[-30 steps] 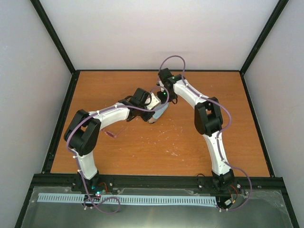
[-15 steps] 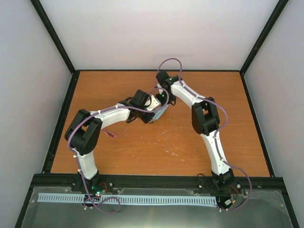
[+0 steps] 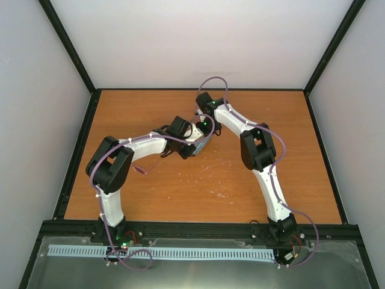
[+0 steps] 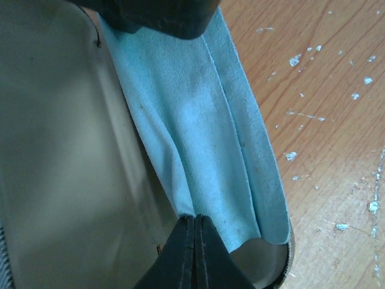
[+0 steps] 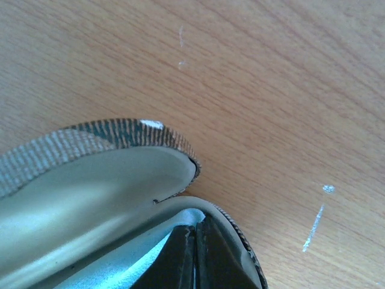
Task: Organize the sunglasses
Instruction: Place the glasses cleaning cloth in the sunglasses case.
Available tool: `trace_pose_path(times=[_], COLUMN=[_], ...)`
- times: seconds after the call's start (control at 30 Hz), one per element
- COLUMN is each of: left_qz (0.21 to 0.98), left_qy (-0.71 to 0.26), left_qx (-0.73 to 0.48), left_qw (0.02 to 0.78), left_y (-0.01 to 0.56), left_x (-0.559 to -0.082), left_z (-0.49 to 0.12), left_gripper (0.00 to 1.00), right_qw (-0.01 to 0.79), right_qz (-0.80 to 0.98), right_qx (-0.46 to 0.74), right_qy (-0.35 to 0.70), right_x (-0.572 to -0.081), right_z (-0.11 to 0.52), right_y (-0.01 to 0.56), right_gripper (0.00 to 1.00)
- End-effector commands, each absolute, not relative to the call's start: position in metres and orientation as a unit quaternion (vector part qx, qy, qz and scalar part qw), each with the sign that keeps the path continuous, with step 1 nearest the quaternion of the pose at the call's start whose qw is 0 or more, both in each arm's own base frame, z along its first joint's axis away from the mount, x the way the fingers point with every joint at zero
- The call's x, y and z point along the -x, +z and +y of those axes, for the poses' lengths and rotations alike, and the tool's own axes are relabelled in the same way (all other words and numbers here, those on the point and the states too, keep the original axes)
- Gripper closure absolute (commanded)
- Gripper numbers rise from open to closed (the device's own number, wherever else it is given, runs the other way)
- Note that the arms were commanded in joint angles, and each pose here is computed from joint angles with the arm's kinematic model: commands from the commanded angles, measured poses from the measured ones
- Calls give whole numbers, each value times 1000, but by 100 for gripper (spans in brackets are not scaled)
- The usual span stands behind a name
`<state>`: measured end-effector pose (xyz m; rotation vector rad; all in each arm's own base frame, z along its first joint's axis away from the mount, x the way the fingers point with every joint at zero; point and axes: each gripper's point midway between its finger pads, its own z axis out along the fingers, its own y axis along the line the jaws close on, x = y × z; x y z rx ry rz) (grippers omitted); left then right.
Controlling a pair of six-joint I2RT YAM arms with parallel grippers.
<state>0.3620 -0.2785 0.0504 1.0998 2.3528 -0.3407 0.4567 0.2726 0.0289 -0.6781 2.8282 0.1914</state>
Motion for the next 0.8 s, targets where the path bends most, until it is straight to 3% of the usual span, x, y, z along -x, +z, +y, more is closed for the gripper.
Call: trace_pose_path(times=[0.0,0.57,0.77], left_qz=[876,880,882], left_qy=[-112,-94,-89], left_qx=[-406,-408,-405], left_qw=[234,222,223], left_y=[37,26,26], left_x=[-358,-364,-367], left_z=[-269,-266,-266], left_gripper=[99,99,90], right_qw=[110,97,100], right_qz=[964,964,965], right_qx=[237,245,240], right_qy=[49,31,25], right_x=[-457,-447,-446], right_z=[271,268,265], right_y=[19,4,5], right_gripper=[97,97,83])
